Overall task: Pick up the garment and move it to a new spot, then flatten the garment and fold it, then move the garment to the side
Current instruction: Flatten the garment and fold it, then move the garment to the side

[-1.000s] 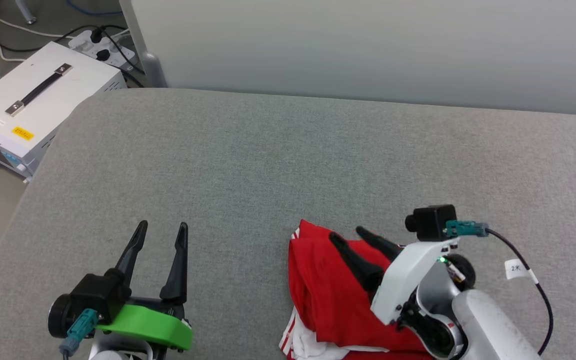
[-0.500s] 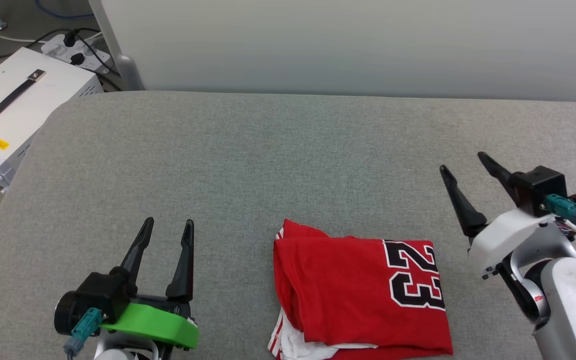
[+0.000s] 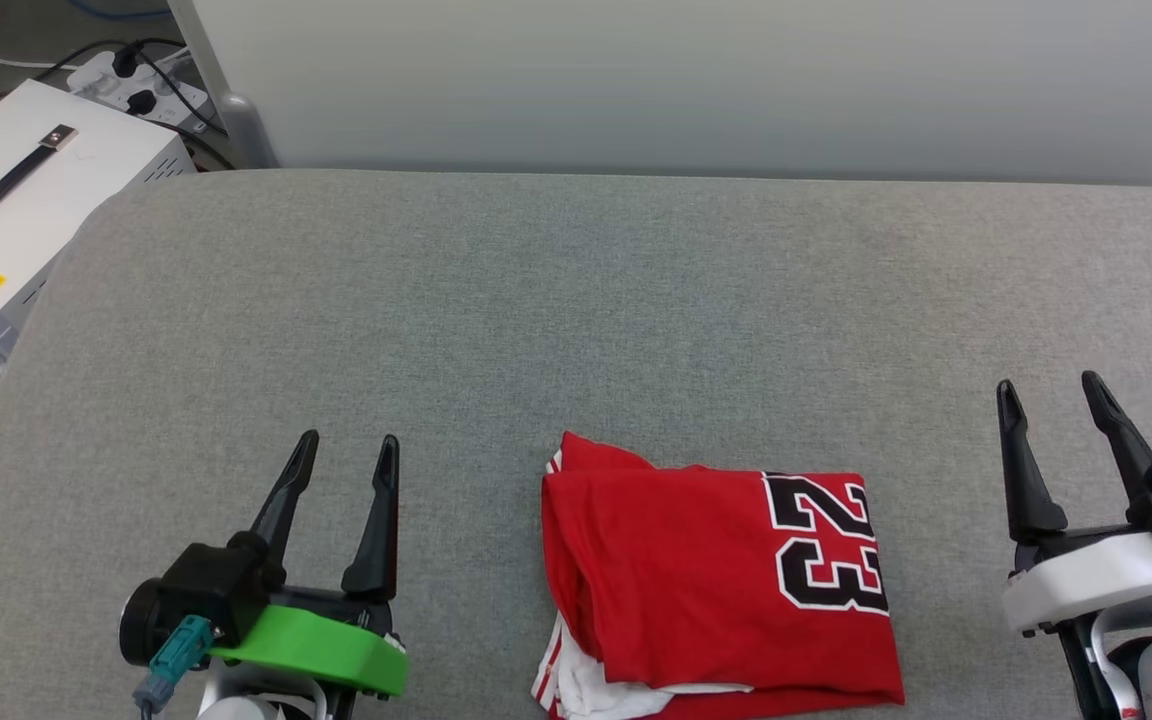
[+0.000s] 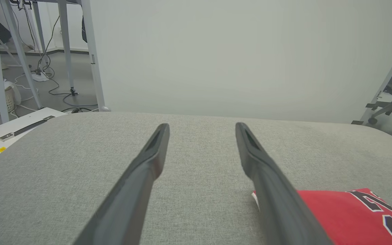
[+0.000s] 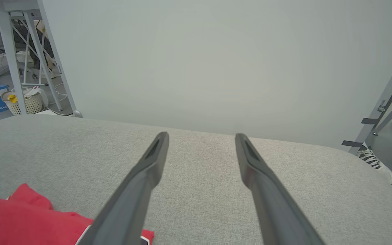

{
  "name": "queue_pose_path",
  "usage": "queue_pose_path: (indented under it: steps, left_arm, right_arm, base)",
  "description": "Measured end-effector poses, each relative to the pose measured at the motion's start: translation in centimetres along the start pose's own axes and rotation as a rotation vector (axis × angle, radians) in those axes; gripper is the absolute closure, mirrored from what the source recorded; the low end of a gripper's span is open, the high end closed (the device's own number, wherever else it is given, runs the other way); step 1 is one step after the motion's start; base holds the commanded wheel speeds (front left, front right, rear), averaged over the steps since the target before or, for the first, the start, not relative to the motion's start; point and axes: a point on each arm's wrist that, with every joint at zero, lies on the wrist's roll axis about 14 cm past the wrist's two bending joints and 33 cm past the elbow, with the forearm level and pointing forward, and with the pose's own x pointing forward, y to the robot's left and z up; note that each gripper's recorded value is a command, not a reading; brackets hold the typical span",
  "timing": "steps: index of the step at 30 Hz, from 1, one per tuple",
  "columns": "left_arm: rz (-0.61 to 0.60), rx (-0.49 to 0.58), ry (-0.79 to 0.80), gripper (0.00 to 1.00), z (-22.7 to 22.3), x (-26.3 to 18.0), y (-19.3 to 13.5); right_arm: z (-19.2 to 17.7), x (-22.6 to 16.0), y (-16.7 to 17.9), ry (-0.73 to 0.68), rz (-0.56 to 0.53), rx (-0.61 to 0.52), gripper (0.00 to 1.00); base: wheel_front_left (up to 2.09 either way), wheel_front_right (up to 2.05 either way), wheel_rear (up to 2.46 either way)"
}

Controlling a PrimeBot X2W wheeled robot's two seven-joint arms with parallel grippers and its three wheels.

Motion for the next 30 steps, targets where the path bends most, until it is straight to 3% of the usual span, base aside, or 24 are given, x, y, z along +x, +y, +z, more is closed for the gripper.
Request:
queue_pose_path:
  steps: [19,30]
  left_arm:
    - [-0.016,-0.01,-0.008,0.0,0.2,0.0,-0.6]
    - [0.003,-0.011,0.028,0.0,-1.0,-0.1,0.0]
  right_arm:
    - [-0.6,-0.9,0.9,0.048,0.0,0.021,0.0]
    - [-7.9,-2.3,5.0,0.517,0.116,0.132,0.0]
  base:
    - [0.0,0.0,0.0]
    - [0.0,0.0,0.0]
